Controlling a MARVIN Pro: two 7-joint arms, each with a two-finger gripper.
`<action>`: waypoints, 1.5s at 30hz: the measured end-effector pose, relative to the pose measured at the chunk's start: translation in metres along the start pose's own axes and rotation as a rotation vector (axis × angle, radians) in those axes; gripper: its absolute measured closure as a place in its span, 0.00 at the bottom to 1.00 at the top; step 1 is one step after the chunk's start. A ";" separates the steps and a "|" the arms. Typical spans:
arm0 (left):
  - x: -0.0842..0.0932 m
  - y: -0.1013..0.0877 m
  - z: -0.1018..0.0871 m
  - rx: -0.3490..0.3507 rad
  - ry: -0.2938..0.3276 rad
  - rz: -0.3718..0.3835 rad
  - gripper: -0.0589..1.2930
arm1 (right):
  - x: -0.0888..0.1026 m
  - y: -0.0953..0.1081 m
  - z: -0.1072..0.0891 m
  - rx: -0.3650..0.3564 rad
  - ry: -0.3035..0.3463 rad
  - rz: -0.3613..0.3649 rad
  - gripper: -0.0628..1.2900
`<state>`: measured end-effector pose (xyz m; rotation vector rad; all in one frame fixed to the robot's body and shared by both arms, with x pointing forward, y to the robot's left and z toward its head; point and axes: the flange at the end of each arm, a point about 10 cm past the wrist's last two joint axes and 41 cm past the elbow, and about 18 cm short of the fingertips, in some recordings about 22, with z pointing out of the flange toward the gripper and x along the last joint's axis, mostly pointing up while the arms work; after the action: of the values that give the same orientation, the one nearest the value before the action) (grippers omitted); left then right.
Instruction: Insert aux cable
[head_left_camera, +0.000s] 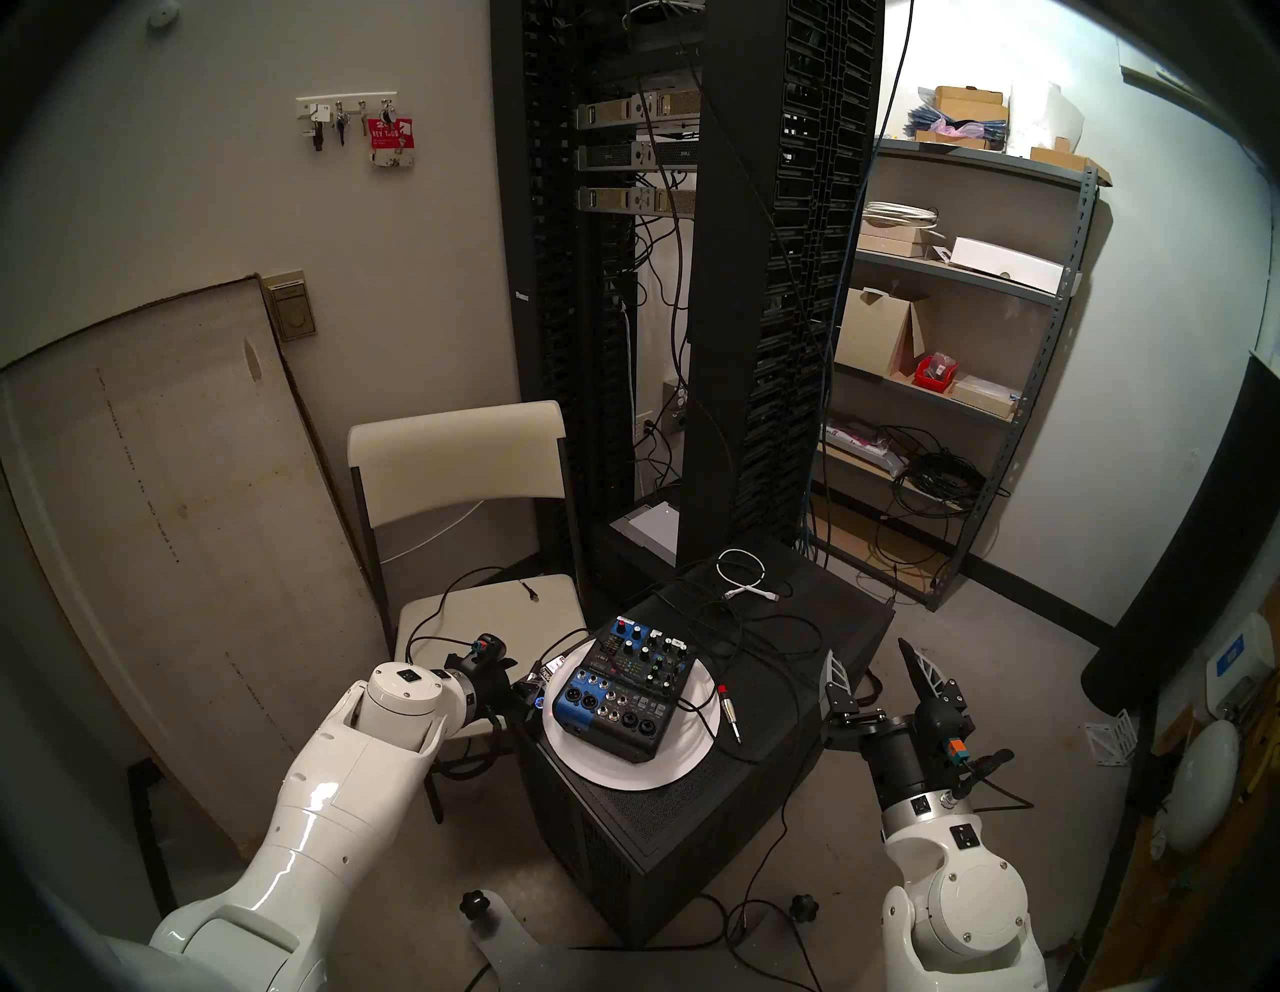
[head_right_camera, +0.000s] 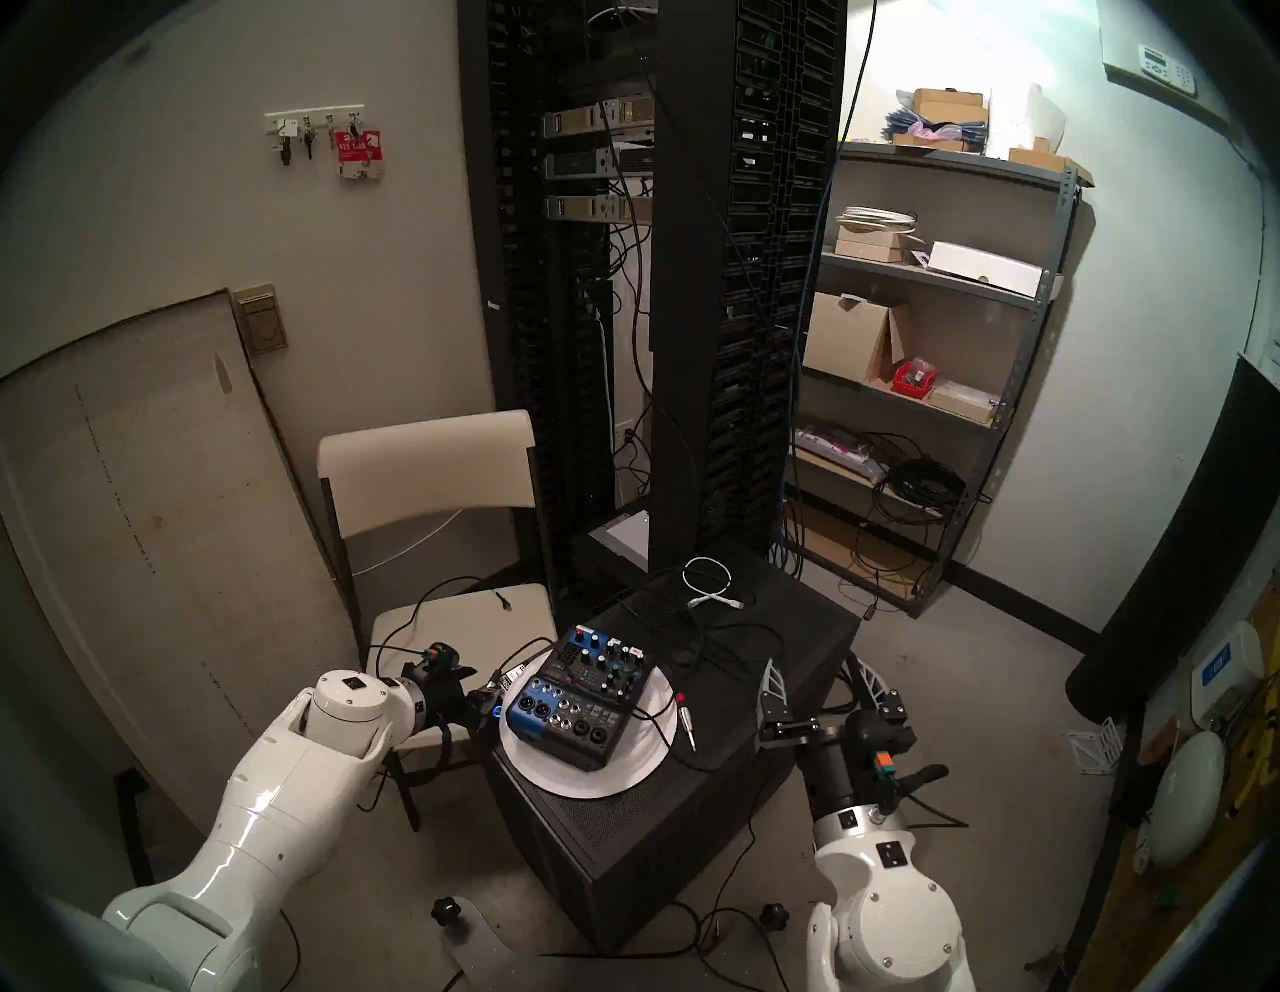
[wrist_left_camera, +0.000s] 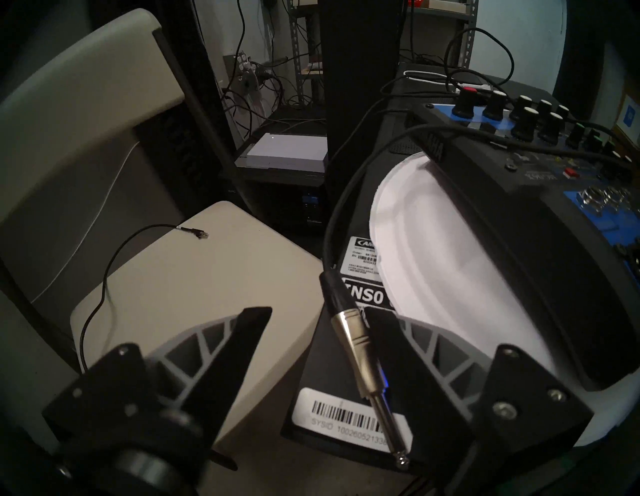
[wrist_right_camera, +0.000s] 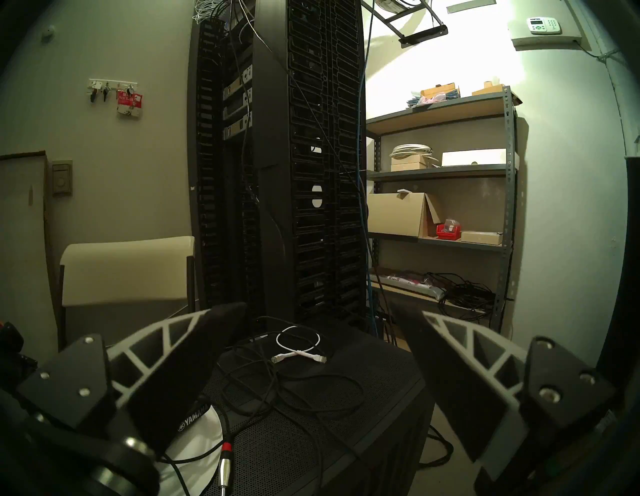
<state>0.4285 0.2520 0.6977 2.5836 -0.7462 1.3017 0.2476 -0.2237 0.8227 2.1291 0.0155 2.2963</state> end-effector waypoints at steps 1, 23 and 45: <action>0.000 0.000 0.000 0.000 0.000 0.000 0.35 | 0.000 0.000 0.000 0.000 0.000 0.000 0.07; -0.002 -0.004 -0.007 -0.015 0.042 -0.104 0.83 | 0.000 0.000 0.000 0.000 0.000 0.000 0.07; 0.027 0.003 -0.050 -0.093 0.234 -0.309 0.85 | 0.000 0.000 0.000 0.000 0.000 0.000 0.07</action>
<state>0.4050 0.2575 0.7495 2.3052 -0.3418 1.3973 0.2476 -0.2237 0.8226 2.1294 0.0156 2.2961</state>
